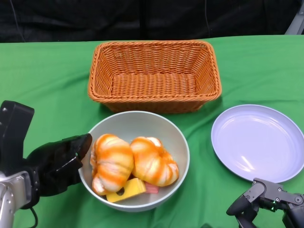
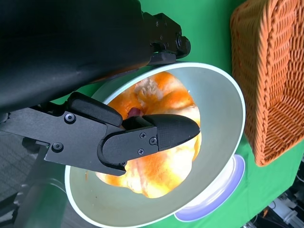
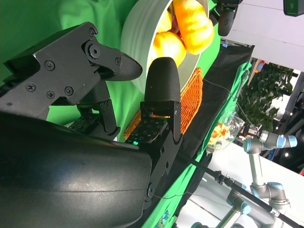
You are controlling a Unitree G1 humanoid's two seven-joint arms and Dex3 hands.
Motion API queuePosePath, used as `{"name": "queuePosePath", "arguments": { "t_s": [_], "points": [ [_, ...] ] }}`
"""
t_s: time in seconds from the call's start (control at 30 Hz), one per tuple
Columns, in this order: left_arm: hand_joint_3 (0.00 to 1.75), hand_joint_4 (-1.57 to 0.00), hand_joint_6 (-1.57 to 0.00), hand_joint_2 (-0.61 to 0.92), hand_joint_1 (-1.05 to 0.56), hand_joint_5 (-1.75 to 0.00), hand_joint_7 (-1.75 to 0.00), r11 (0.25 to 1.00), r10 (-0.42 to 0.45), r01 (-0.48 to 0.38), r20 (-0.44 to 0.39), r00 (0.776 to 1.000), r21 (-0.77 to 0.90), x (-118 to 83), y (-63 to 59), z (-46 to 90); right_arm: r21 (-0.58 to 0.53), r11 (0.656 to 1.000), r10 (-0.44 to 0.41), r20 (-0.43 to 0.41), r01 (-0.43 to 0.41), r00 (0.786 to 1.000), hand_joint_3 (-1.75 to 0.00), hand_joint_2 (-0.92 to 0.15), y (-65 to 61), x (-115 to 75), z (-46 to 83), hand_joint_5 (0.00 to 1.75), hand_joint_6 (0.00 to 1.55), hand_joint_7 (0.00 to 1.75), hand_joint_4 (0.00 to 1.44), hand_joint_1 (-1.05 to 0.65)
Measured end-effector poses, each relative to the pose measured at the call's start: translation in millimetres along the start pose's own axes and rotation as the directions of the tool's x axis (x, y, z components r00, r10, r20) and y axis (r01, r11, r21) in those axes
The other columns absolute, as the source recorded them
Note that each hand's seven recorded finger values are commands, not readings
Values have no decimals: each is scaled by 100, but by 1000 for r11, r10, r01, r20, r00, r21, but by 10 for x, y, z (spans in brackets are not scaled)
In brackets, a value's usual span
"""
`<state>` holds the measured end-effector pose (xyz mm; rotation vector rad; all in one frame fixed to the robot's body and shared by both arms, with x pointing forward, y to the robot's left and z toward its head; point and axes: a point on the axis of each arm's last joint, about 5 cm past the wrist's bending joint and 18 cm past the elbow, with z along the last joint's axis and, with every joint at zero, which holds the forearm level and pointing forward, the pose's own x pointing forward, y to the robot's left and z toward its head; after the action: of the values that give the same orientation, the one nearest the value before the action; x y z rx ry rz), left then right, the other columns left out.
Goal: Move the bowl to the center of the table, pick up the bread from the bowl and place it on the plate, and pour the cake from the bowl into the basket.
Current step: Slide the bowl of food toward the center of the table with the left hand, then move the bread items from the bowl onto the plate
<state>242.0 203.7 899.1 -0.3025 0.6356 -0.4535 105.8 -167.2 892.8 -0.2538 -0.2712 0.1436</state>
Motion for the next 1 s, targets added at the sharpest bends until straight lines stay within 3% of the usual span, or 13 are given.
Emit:
{"name": "queuePosePath", "arguments": {
  "t_s": [0.2,0.67,0.9,1.0],
  "points": [
    [64,-14,-5,92,-69,0,0,998,-44,44,16,999,-36,37,-144,-29,-15,1000,4,0,-4,1000,-86,-57,3,4,0,147,82,112,82,-13],
    [62,-14,-6,92,-70,0,-1,996,-84,85,30,996,-37,69,-262,-94,-16,1000,4,1,-4,1000,-87,-56,3,8,1,147,82,113,82,-14],
    [55,-18,-12,92,-68,-2,-3,1000,-7,6,85,996,13,39,-250,-64,-16,1000,4,4,-4,1000,-87,-56,3,13,2,147,82,113,82,-13],
    [56,-19,-14,92,-65,-2,-3,993,63,-76,138,988,90,4,-212,-38,-16,1000,4,3,-4,1000,-87,-56,2,12,1,147,82,113,82,-13]
  ]
}}
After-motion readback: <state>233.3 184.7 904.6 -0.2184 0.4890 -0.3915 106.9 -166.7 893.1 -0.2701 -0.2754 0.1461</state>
